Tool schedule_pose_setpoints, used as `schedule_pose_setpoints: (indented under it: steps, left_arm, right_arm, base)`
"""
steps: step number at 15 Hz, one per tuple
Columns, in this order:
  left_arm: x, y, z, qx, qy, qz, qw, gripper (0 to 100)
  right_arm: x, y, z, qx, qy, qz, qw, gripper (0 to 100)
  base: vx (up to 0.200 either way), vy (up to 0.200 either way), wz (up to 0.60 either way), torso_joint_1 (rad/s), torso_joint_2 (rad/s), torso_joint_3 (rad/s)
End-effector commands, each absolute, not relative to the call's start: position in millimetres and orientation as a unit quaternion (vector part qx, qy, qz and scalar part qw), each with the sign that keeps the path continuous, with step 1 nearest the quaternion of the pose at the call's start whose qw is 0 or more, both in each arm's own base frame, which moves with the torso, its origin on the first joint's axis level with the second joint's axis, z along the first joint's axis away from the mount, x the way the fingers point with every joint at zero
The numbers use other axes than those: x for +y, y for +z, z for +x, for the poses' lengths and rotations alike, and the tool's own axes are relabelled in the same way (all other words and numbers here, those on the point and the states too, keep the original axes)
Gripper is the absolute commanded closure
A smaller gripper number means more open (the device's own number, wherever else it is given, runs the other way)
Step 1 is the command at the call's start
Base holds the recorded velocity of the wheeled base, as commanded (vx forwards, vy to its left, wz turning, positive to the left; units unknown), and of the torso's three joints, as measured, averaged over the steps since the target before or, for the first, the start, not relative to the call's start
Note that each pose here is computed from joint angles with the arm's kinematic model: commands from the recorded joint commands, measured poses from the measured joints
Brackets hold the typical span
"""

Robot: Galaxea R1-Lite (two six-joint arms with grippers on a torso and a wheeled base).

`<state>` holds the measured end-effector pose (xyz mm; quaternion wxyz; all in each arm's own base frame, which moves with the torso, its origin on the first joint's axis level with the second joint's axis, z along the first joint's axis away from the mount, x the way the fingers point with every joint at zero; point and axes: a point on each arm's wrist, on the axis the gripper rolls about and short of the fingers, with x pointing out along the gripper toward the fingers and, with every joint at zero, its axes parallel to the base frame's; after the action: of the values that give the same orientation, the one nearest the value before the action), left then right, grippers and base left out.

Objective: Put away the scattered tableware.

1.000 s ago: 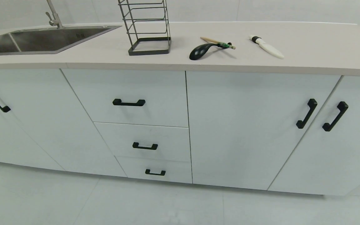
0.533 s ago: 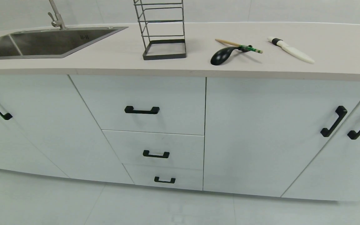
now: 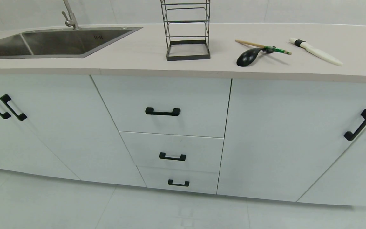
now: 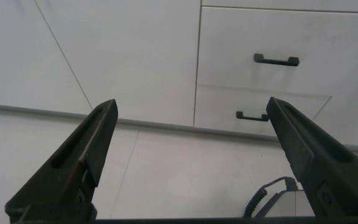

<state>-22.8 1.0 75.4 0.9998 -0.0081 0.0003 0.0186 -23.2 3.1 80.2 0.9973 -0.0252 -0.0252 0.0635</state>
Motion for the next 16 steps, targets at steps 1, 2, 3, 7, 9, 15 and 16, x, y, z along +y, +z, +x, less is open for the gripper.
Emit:
schedule_pose_setpoints:
  steps: [1, 2, 3, 7, 9, 15, 16]
  left_arm:
    - [1.0, 75.5, -22.8, 0.0, 0.019, -0.008, 1.0, 0]
    - [1.0, 75.5, -22.8, 0.0, 0.019, -0.008, 1.0, 0]
    - [1.0, 75.5, -22.8, 0.0, 0.019, -0.009, 1.0, 0]
    - [1.0, 75.5, -22.8, 0.0, 0.019, -0.01, 1.0, 0]
    - [1.0, 75.6, -22.8, -0.001, 0.019, -0.018, 1.0, 0]
    - [1.0, 75.6, -22.8, -0.001, 0.019, -0.018, 1.0, 0]
    - [0.2, 76.4, -22.8, -0.005, 0.002, -0.001, 1.0, 0]
  right_arm:
    - [3.1, 80.2, -23.1, -0.024, 0.063, -0.025, 0.997, 100]
    - [3.1, 80.2, -23.1, -0.024, 0.063, -0.025, 0.997, 100]
    - [3.1, 80.2, -23.1, -0.024, 0.063, -0.025, 0.997, 100]
    - [3.1, 80.2, -23.1, -0.024, 0.063, -0.025, 0.997, 100]
    - [3.1, 80.2, -23.1, -0.025, 0.063, -0.026, 0.997, 100]
    - [3.1, 80.3, -23.1, -0.025, 0.062, -0.025, 0.997, 100]
    - [3.1, 80.3, -23.1, -0.025, 0.063, -0.026, 0.997, 100]
  base:
    - [0.0, -0.2, 0.0, 0.002, 0.0, 0.002]
    - [0.0, -0.2, 0.0, 0.002, 0.0, 0.002]
    - [0.0, -0.2, 0.0, 0.002, 0.02, -0.002]
    - [0.0, -0.1, 0.0, 0.0, 0.0, 0.002]
    - [0.0, 0.0, 0.0, 0.0, 0.0, 0.0]
    - [0.0, 0.0, 0.0, 0.0, 0.0, 0.0]
    - [0.0, 0.0, 0.0, 0.0, 0.0, 0.0]
